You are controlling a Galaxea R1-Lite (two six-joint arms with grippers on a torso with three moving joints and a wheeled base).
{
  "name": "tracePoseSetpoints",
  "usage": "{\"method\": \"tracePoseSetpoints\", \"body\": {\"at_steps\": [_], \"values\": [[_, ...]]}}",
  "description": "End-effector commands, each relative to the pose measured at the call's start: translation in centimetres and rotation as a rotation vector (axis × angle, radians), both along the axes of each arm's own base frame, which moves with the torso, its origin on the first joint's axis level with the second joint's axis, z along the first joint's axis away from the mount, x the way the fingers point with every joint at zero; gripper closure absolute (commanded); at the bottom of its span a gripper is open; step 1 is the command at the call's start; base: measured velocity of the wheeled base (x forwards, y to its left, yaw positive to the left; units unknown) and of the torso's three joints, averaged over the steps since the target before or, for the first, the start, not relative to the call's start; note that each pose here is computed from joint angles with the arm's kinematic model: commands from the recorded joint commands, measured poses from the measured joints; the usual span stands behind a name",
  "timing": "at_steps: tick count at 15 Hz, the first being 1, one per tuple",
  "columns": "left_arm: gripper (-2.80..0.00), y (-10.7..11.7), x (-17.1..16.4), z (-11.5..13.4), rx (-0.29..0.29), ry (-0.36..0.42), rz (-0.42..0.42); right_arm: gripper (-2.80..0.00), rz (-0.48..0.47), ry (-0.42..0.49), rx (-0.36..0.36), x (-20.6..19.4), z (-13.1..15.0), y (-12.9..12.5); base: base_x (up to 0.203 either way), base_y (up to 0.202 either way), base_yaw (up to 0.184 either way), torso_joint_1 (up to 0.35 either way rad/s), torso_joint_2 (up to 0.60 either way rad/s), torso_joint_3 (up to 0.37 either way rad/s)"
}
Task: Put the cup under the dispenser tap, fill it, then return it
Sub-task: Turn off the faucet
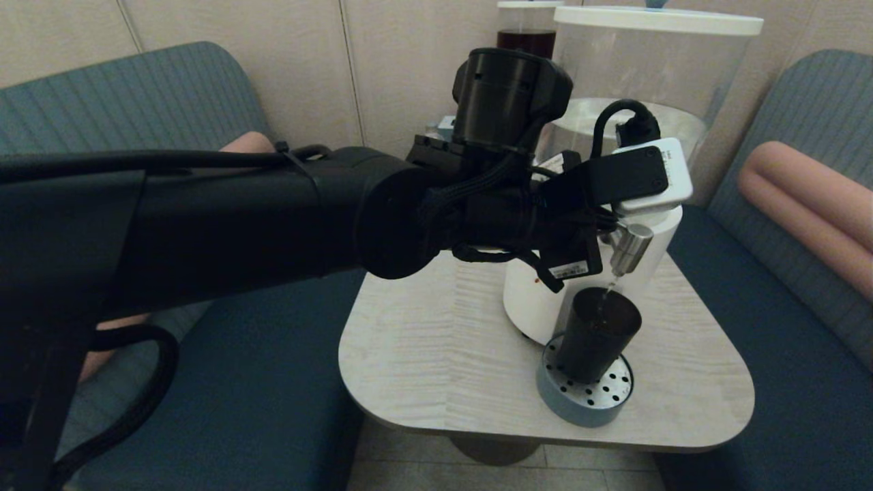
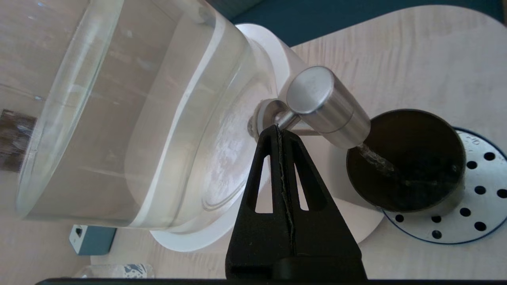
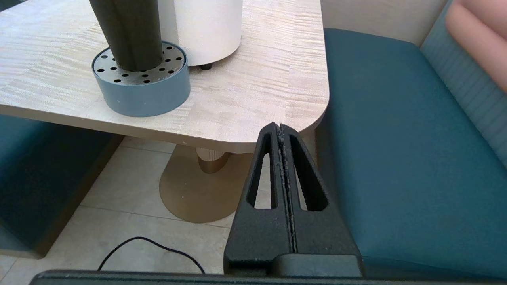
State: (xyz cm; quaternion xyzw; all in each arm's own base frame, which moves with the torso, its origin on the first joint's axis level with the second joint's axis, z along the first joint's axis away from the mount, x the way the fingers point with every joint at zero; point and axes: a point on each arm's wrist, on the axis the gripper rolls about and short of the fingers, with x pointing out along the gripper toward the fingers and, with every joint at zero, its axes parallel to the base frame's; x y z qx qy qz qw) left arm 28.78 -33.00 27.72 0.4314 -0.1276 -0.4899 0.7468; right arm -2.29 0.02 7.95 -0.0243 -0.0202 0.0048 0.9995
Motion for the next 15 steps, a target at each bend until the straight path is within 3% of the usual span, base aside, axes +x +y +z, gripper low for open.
{"method": "tracePoseSetpoints", "body": {"at_steps": [1, 15], "values": [[0.00, -0.23, 0.20, -0.35, 0.003, -0.003, -0.003, 0.00, 0.001, 0.014, -0.001, 0.11, -0.42, 0.00, 0.000, 0.000, 0.000, 0.000, 0.00, 0.000], [0.00, -0.46, 0.67, -0.19, -0.038, -0.038, 0.001, 0.00, 0.001, 0.013, -0.001, 0.10, -0.38, 0.00, 0.000, 0.000, 0.000, 0.000, 0.00, 0.000]]}}
